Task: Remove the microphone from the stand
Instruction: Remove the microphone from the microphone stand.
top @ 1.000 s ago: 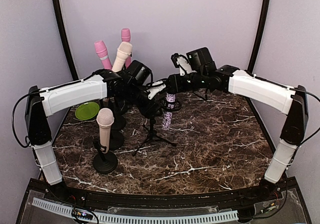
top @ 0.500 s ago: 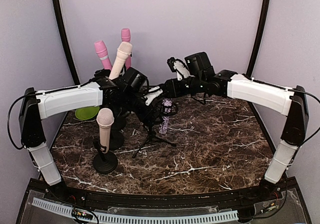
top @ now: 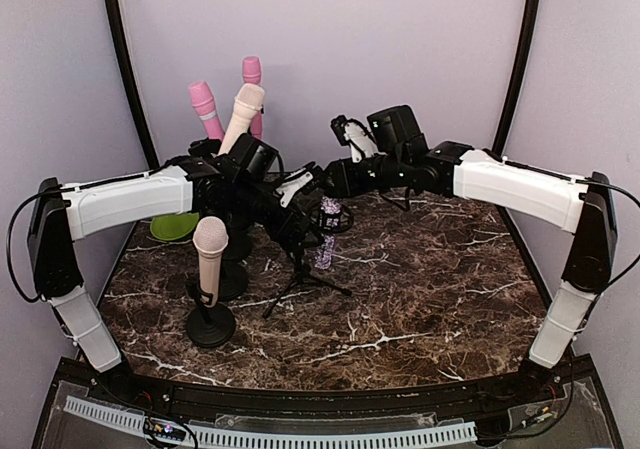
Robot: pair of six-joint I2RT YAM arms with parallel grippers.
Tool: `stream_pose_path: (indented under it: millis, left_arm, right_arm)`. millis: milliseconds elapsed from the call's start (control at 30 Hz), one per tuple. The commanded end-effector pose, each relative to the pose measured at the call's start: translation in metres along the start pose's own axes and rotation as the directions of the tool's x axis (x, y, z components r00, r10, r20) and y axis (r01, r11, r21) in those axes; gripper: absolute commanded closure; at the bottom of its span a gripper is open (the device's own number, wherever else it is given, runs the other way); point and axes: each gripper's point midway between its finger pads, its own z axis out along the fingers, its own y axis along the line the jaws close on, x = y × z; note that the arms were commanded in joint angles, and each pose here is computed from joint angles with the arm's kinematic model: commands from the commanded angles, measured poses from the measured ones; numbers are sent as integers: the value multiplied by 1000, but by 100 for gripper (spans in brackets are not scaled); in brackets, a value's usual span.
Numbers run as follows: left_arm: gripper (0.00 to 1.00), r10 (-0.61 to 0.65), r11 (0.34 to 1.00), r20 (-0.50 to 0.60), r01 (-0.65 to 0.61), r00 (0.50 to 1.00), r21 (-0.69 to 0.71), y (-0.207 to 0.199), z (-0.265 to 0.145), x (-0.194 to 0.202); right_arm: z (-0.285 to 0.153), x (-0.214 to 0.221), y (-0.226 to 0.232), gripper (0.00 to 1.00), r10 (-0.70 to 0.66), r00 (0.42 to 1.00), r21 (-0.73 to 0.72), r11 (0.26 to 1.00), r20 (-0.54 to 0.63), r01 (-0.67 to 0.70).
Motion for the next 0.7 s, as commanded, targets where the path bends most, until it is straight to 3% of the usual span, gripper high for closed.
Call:
stream_pose_path:
  millis: [0,300,667]
  left_arm:
    - [11,-10,1000,68,11,998,-6,3,-18,-16]
    - [45,19,1000,60,-20,998,18,-4,-20,-6]
    - [77,56,998,47,-57,997,20,-7,-20,0]
  right_arm:
    - [-17,-26,22,70,-6,996,-67,998,88,12]
    - [-20,-32,23,70,-14,995,-64,998,97,20]
    - [-34,-55,23,70,24,990,-37,999,139,-19]
